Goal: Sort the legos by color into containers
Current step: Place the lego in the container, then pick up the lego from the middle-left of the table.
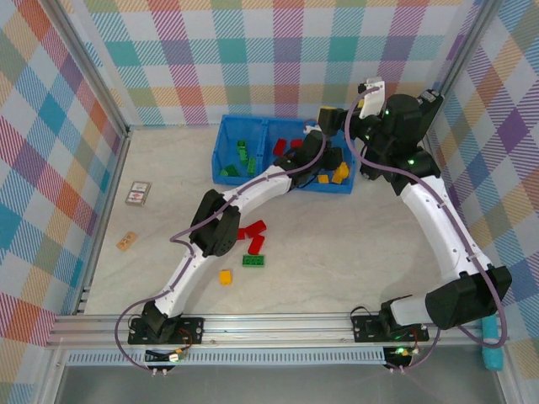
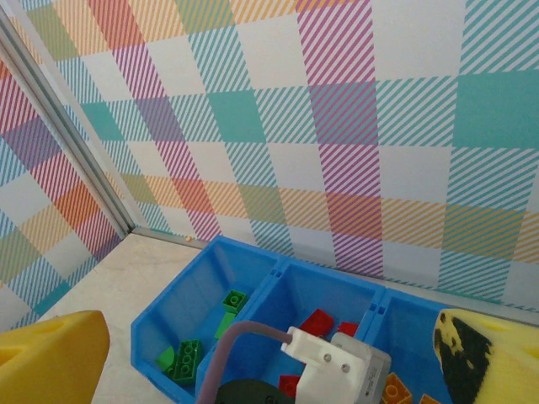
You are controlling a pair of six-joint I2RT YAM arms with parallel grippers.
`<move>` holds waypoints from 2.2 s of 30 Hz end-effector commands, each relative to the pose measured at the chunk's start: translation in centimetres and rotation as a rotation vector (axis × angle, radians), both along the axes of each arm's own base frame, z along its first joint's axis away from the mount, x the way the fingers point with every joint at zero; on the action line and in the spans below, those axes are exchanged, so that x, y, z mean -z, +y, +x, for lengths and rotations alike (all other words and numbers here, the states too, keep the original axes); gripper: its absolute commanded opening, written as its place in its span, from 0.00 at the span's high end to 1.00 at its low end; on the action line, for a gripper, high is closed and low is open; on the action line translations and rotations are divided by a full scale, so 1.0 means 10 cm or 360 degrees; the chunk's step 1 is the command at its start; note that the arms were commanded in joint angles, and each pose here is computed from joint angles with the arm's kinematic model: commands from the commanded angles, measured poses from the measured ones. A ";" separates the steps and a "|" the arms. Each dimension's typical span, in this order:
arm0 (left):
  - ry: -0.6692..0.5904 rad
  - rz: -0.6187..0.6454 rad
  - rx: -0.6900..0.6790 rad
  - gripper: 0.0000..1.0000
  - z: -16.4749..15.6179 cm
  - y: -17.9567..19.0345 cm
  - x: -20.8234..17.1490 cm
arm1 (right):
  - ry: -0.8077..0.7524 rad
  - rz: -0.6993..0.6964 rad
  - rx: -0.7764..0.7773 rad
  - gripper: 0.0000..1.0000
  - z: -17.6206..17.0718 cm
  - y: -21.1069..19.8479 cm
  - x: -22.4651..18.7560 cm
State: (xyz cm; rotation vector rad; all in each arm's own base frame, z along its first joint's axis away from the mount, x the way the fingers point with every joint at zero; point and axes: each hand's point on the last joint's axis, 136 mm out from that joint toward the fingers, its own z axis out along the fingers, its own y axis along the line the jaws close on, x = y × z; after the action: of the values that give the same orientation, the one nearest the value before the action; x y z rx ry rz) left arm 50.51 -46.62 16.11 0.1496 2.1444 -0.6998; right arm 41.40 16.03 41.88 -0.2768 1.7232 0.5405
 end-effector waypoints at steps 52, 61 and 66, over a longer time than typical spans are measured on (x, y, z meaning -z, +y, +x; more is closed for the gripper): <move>0.0824 0.0777 -0.0718 0.40 -3.53 3.12 1.27 | 0.0037 0.0043 -0.0095 0.01 0.06 0.11 -0.04; 0.0852 0.0859 -0.0742 0.45 -3.52 3.10 1.42 | 0.0031 0.0035 -0.0081 0.01 0.06 0.09 -0.05; 0.0835 0.0841 -0.0760 0.53 -3.49 3.09 1.44 | 0.0027 0.0031 -0.0078 0.01 0.05 0.09 -0.06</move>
State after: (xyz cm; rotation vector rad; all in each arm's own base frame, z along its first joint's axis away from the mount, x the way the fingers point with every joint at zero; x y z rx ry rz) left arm 15.52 -15.80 1.83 -0.2765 2.7028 0.1360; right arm 42.38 17.11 40.21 -0.2929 1.7794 0.5940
